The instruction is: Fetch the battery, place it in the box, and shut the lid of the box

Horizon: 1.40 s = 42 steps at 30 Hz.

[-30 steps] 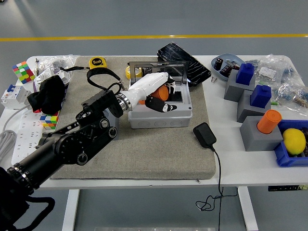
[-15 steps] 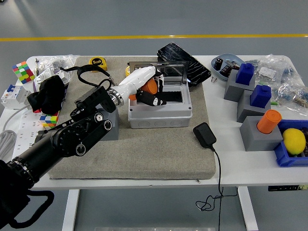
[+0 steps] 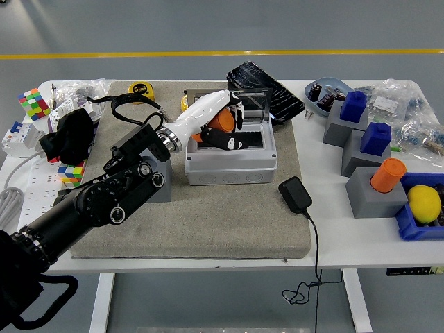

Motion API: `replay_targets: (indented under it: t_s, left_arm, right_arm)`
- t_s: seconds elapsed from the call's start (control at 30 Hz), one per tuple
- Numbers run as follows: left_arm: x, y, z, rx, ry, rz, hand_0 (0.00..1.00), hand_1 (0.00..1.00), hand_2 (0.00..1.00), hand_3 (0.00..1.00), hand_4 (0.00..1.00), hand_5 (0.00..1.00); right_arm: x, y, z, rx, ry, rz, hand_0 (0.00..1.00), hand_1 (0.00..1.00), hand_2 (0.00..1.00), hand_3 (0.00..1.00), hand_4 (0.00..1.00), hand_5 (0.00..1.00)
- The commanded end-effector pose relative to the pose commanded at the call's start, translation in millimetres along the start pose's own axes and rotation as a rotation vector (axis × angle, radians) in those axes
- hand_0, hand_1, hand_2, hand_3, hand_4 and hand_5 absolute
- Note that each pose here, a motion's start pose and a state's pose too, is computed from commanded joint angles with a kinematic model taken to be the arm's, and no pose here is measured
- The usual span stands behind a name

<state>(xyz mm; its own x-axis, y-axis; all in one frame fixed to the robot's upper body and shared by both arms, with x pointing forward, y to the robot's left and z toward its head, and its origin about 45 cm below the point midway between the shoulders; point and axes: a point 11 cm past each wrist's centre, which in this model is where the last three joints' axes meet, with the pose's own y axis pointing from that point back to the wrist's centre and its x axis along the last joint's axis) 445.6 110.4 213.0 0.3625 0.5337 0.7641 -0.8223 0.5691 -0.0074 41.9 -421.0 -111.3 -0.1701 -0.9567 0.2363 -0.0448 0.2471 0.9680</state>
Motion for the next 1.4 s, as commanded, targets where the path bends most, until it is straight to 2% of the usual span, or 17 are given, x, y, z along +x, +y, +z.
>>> replay_targets:
  t_s: [0.07,0.1,0.27,0.3,0.53,0.67,0.83,0.87,0.9,1.07,1.1,1.17,1.27,1.3,1.4]
  left_arm:
    - [-2.6,0.9,-1.0,0.002,0.004,-0.011,0.26,0.27,0.271,0.341,0.998,0.066]
    - [-4.2,1.3,-1.4,0.002,0.008,-0.019,0.629,0.654,0.635,0.751,0.998,0.135]
    - [-5.4,2.2,0.2,-0.013,0.031,-0.022,0.629,0.654,0.635,0.751,0.998,0.135]
    - [-5.3,2.3,0.3,-0.014,0.032,-0.022,0.738,0.738,0.747,0.835,0.998,0.271]
    - [-5.0,3.1,0.4,-0.017,0.038,-0.017,0.742,0.733,0.746,0.841,0.998,0.287]
    - [-5.4,3.6,6.4,-0.036,0.052,-0.011,0.742,0.733,0.746,0.841,0.998,0.287]
    - [-4.7,6.1,22.1,-0.088,0.086,0.016,0.72,0.719,0.733,0.836,0.998,0.289]
    - [-3.0,6.6,25.8,-0.102,0.091,0.026,0.72,0.719,0.733,0.836,0.998,0.289]
    - [-1.1,7.0,28.7,-0.113,0.095,0.036,0.664,0.66,0.683,0.806,0.998,0.29]
    - [20.0,6.6,36.9,-0.147,0.11,0.113,0.664,0.66,0.683,0.806,0.998,0.29]
    - [25.2,6.1,36.6,-0.145,0.11,0.127,0.74,0.739,0.719,0.8,0.998,0.331]
    - [32.7,5.5,34.9,-0.136,0.108,0.148,0.74,0.739,0.719,0.8,0.998,0.331]
    - [42.7,4.1,27.2,-0.092,0.095,0.166,0.74,0.739,0.719,0.8,0.998,0.331]
    - [43.8,3.9,25.3,-0.081,0.091,0.165,0.816,0.825,0.784,0.799,0.998,0.419]
    - [41.3,2.4,12.4,0.01,0.074,0.117,0.816,0.825,0.784,0.799,0.998,0.419]
  right_arm:
    - [0.1,0.0,0.0,0.0,-0.001,0.0,0.741,0.705,0.709,0.701,0.998,0.552]
    - [0.2,0.0,0.3,-0.001,-0.001,0.001,0.741,0.705,0.708,0.702,0.998,0.55]
    - [0.7,0.0,1.4,-0.005,0.0,0.002,0.741,0.705,0.708,0.702,0.998,0.55]
    - [0.7,0.0,1.4,-0.005,0.001,0.002,0.74,0.705,0.709,0.702,0.998,0.551]
    - [-0.2,-0.1,0.6,-0.001,0.001,0.0,0.741,0.705,0.709,0.702,0.998,0.551]
    - [-0.5,-0.1,0.7,-0.001,-0.001,-0.001,0.741,0.705,0.709,0.702,0.998,0.551]
    - [-0.4,-0.2,2.6,-0.005,-0.007,0.0,0.74,0.705,0.708,0.702,0.998,0.551]
    - [-0.3,-0.2,3.0,-0.006,-0.007,0.0,0.74,0.705,0.708,0.702,0.998,0.551]
    - [-0.3,-0.3,3.4,-0.007,-0.007,0.0,0.741,0.705,0.708,0.701,0.998,0.551]
    - [-1.4,-0.3,3.3,-0.005,-0.007,-0.002,0.741,0.705,0.708,0.701,0.998,0.551]
    - [-1.7,-0.3,2.9,-0.004,-0.007,-0.003,0.741,0.705,0.708,0.702,0.998,0.551]
    - [-2.0,-0.3,2.4,-0.002,-0.007,-0.004,0.741,0.705,0.708,0.702,0.998,0.551]
    - [-1.9,-0.3,2.4,-0.002,-0.006,-0.003,0.741,0.705,0.708,0.702,0.998,0.551]
    - [-1.9,-0.3,2.6,-0.002,-0.006,-0.003,0.741,0.705,0.708,0.701,0.998,0.551]
    - [-1.3,-0.3,2.8,-0.005,-0.007,-0.002,0.741,0.705,0.708,0.701,0.998,0.551]
